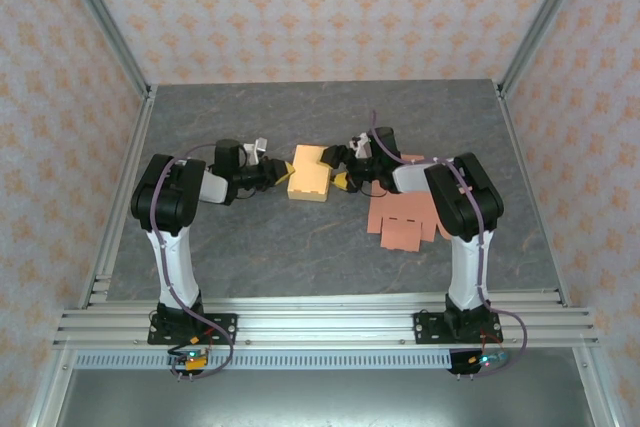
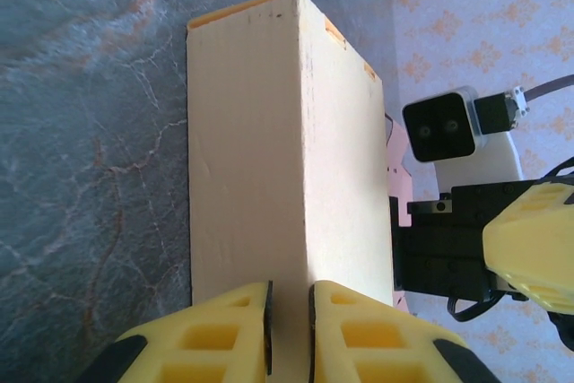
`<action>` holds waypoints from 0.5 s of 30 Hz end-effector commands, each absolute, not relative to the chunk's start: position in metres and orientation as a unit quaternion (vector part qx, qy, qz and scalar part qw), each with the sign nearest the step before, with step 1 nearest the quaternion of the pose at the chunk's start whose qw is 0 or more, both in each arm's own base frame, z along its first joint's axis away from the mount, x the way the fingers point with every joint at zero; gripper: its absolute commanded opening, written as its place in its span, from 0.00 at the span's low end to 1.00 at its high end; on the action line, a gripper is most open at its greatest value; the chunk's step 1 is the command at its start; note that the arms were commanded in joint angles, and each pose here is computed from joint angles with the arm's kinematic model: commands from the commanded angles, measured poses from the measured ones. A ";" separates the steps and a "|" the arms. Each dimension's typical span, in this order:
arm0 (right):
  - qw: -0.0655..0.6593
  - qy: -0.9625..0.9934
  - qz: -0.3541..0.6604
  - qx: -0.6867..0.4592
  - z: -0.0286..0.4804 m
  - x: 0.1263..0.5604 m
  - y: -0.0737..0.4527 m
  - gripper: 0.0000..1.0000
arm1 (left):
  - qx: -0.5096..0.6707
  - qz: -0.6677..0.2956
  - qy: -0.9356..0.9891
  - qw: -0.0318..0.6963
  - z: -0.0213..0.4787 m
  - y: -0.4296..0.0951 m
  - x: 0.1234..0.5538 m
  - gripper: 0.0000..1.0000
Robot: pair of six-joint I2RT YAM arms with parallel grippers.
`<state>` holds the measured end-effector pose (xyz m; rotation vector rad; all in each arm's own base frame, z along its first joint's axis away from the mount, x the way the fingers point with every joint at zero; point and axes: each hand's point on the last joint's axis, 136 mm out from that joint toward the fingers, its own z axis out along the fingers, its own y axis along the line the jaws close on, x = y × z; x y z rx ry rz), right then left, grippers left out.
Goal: Fold the paper box
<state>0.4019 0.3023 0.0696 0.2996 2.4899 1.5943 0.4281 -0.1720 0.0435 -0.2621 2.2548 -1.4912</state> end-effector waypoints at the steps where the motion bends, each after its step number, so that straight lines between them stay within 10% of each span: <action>1: 0.110 0.835 0.529 0.104 0.079 0.409 0.304 0.87 | -0.184 -0.485 0.841 0.152 -0.019 -0.151 0.408 0.16; 15: 0.132 0.833 0.527 0.109 0.090 0.420 0.310 0.87 | -0.206 -0.490 0.832 0.158 -0.017 -0.143 0.416 0.16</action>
